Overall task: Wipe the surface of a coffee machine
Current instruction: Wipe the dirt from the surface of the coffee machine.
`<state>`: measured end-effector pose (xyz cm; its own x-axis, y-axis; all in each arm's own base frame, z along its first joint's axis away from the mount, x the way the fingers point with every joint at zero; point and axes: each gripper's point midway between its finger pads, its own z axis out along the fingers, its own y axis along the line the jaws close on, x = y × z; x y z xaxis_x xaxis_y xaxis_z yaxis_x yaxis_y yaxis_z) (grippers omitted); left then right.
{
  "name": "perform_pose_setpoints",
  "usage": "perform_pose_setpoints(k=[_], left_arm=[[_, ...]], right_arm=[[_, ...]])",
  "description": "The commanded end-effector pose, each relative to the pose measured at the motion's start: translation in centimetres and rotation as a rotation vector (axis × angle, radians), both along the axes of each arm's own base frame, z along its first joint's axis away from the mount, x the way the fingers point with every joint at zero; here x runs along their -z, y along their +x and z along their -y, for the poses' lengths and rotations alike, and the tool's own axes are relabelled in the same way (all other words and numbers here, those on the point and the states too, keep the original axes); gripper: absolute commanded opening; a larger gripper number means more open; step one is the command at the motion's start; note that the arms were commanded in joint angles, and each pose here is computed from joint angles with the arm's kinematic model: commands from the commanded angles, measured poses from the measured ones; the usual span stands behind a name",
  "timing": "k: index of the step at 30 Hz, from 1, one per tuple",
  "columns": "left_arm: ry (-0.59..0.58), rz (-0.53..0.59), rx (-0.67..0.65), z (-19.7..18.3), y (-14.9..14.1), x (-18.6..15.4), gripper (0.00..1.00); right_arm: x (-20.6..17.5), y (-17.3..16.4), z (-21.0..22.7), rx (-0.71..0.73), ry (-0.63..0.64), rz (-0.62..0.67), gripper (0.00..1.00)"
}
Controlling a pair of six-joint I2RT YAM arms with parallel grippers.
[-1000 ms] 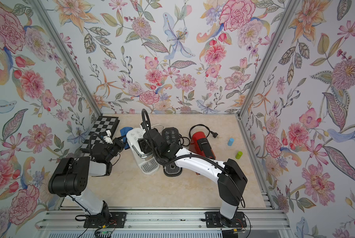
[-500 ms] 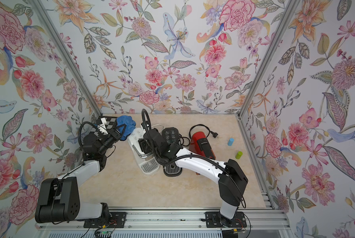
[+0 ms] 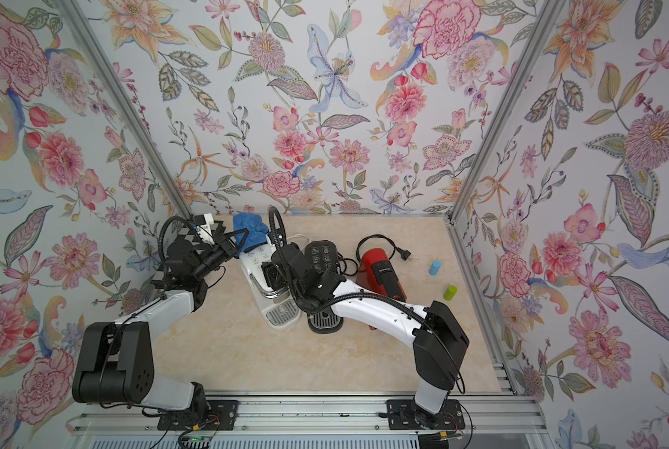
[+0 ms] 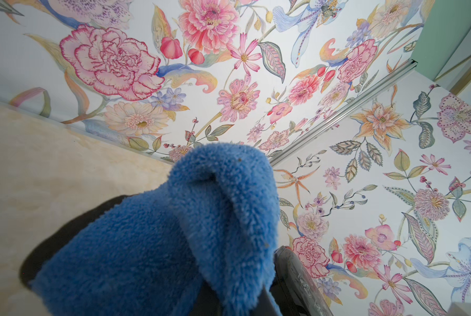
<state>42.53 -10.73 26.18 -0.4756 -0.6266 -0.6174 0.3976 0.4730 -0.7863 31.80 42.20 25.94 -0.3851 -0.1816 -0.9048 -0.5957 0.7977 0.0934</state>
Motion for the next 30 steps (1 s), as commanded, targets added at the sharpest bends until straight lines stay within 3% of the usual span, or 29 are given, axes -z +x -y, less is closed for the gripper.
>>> perform_pose_setpoints(k=[1, 3, 8, 12, 16, 20, 24, 30], left_arm=[[0.004, -0.041, -0.063, -1.7, -0.7, 2.9, 0.00], [0.007, -0.074, -0.121, -3.4, -1.1, 4.6, 0.00], [0.012, -0.129, -0.127, -3.7, -2.6, 8.4, 0.00], [0.036, -0.176, -0.171, -4.3, -4.3, 10.8, 0.00], [0.147, -0.227, -0.289, -6.2, -6.0, 11.8, 0.00], [0.269, -0.236, -0.401, -8.0, -8.4, 11.2, 0.00], [0.368, -0.230, -0.412, -8.5, -9.8, 10.2, 0.00], [0.300, -0.117, -0.317, -5.9, -10.6, 6.4, 0.00]], right_arm=[[6.2, -1.2, 2.6, 0.011, -0.209, -0.100, 0.67], [6.3, -1.2, 2.7, 0.014, -0.210, -0.100, 0.67], [6.5, -1.3, 2.9, 0.015, -0.210, -0.106, 0.68], [6.0, -1.5, 3.0, -0.012, -0.188, -0.121, 0.76], [6.0, -2.0, 3.5, -0.063, -0.097, -0.227, 0.80], [5.6, -3.6, 3.0, -0.128, -0.080, -0.247, 0.82], [6.2, -4.0, 2.6, -0.143, -0.082, -0.264, 0.82], [6.9, -4.1, 1.8, -0.160, -0.082, -0.290, 0.82]])
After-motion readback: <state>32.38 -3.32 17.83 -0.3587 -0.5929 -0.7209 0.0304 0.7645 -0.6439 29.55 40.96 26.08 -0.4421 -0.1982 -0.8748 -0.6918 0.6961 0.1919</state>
